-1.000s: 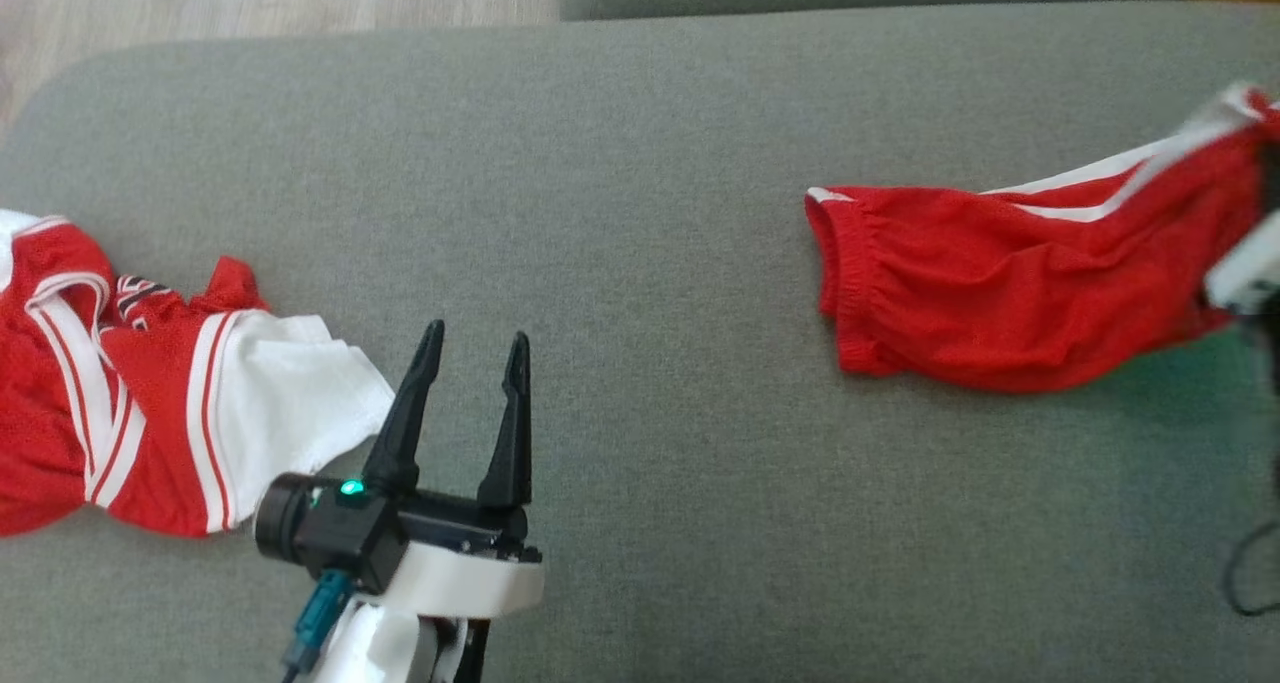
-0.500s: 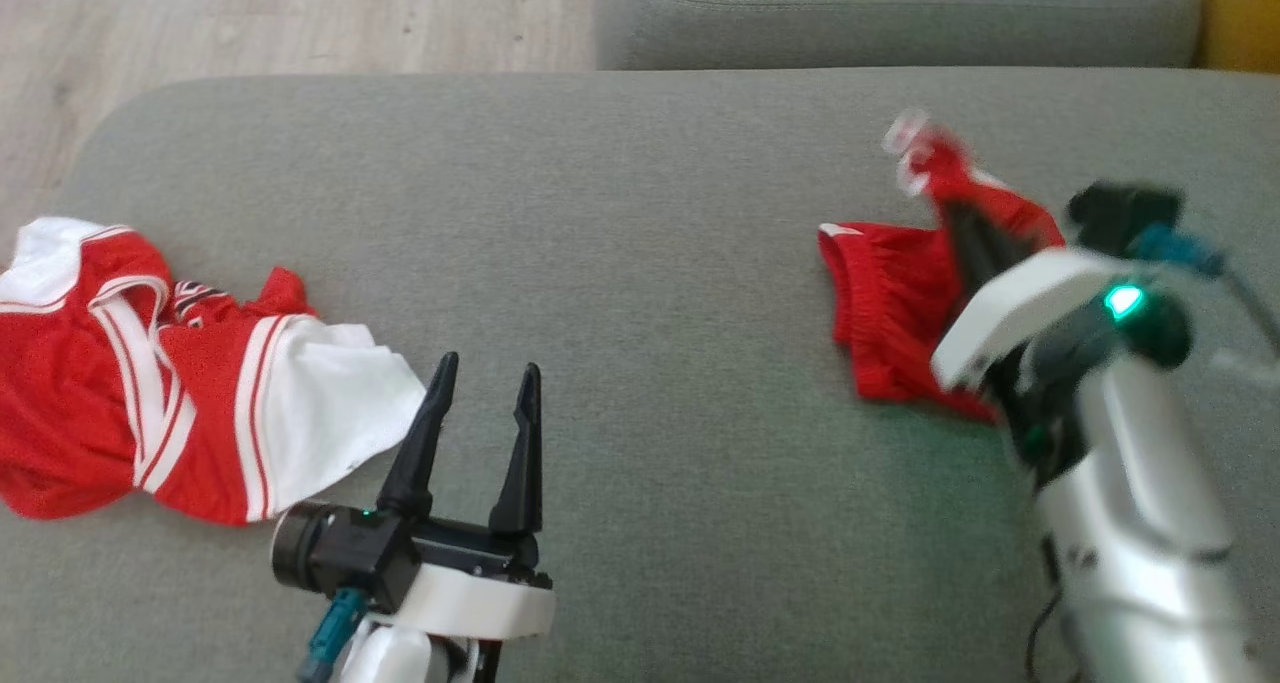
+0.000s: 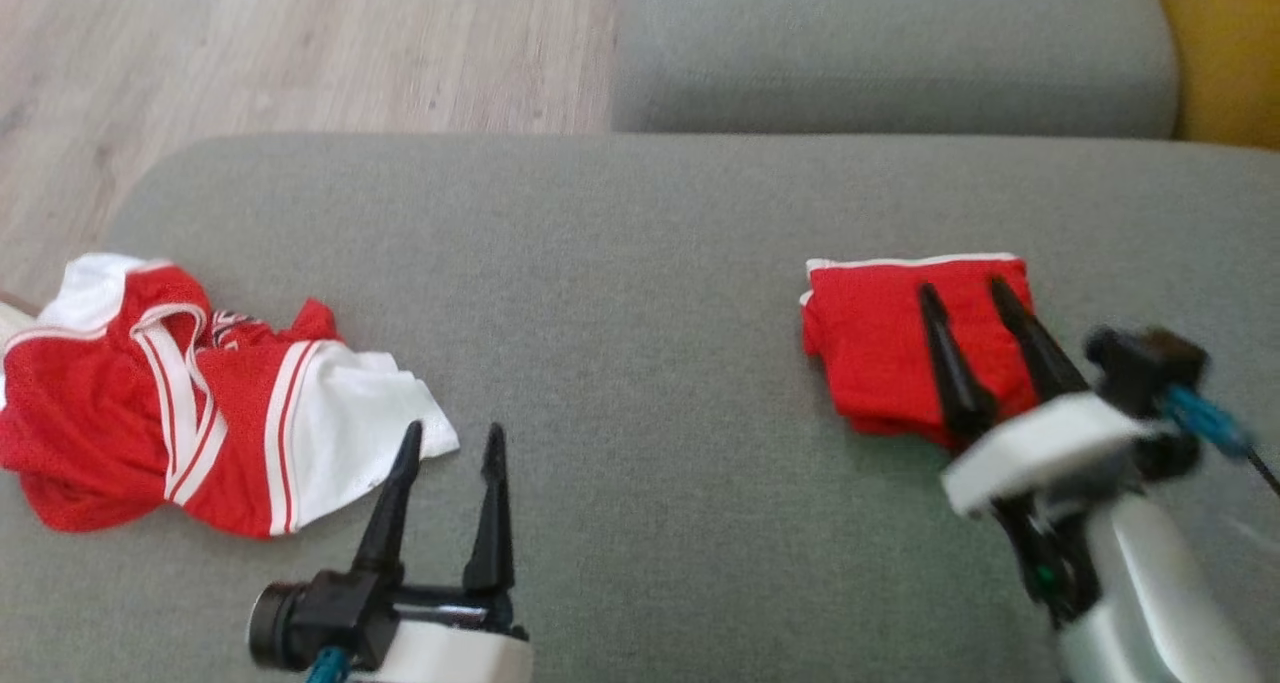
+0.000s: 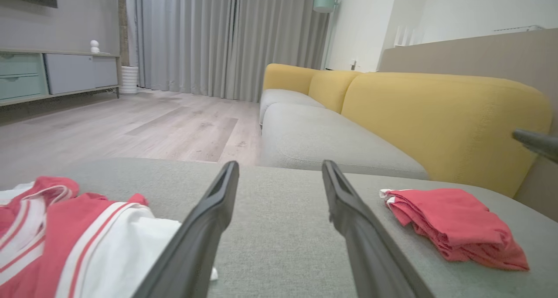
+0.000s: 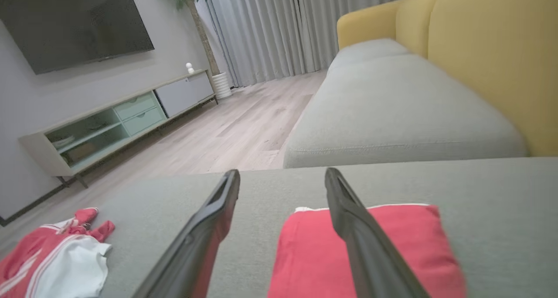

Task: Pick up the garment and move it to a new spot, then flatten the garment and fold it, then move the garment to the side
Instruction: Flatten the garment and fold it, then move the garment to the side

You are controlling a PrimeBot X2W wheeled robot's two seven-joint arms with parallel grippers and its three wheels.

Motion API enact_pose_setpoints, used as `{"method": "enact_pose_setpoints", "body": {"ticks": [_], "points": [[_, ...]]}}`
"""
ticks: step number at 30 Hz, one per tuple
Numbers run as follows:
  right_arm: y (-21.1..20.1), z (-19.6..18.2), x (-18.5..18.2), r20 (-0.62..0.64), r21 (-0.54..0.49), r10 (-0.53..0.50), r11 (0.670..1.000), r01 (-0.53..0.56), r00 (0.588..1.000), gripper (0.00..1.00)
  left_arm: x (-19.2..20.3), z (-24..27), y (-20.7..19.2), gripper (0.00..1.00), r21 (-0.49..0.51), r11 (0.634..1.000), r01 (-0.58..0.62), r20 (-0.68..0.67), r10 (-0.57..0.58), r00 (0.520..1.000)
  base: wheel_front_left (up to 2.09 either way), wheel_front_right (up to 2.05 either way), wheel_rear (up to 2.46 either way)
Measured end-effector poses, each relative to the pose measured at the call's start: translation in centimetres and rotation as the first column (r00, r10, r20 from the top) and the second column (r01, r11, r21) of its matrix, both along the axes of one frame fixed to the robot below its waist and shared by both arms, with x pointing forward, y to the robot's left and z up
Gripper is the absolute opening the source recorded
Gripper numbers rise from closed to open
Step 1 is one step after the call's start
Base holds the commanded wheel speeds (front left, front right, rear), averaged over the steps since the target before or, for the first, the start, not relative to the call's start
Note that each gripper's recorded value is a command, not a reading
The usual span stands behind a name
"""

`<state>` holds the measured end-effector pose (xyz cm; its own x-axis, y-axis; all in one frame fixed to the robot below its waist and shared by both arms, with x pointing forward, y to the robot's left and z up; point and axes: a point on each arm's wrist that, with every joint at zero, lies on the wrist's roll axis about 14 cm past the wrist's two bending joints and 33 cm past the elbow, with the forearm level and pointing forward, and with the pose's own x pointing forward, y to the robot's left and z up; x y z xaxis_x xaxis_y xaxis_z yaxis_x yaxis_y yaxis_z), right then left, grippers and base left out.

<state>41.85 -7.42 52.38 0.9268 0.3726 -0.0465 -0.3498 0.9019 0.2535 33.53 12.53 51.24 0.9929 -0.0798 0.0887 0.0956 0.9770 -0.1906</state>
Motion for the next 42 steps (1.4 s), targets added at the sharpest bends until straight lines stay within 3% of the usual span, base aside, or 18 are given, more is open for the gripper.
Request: {"method": "enact_pose_setpoints", "body": {"ticks": [6,10,15,20,42], "points": [[-5.4,-1.3,-3.5,0.079,-0.11,-0.082,0.99,0.09,0.994,1.0,-1.3,0.3,1.9,1.0,0.047,0.995,-0.086,0.016,0.085,0.996,0.0,0.0,0.0],[-7.1,-4.3,-6.2,0.079,-0.244,-0.069,0.966,0.087,0.994,1.0,-2.5,-0.1,2.7,1.0,0.071,0.991,-0.113,0.011,0.113,0.994,0.0,0.0,0.0],[-7.6,-7.8,-8.6,-0.001,-0.253,-0.088,0.964,0.085,0.996,1.0,-4.6,-2.4,3.2,1.0,0.102,0.988,-0.114,-0.052,0.12,0.991,0.0,0.0,0.0],[-7.3,-8.6,-9.0,-0.022,-0.245,-0.096,0.966,0.088,0.995,1.0,-5.5,-3.4,3.1,1.0,0.109,0.989,-0.098,-0.079,0.107,0.991,0.0,0.0,0.0],[-6.8,-6.8,-8.9,0.036,-0.194,-0.143,0.97,0.148,0.989,1.0,-5.3,-3.4,3.0,1.0,0.116,0.99,-0.078,-0.077,0.087,0.993,0.0,0.0,0.0]]}}
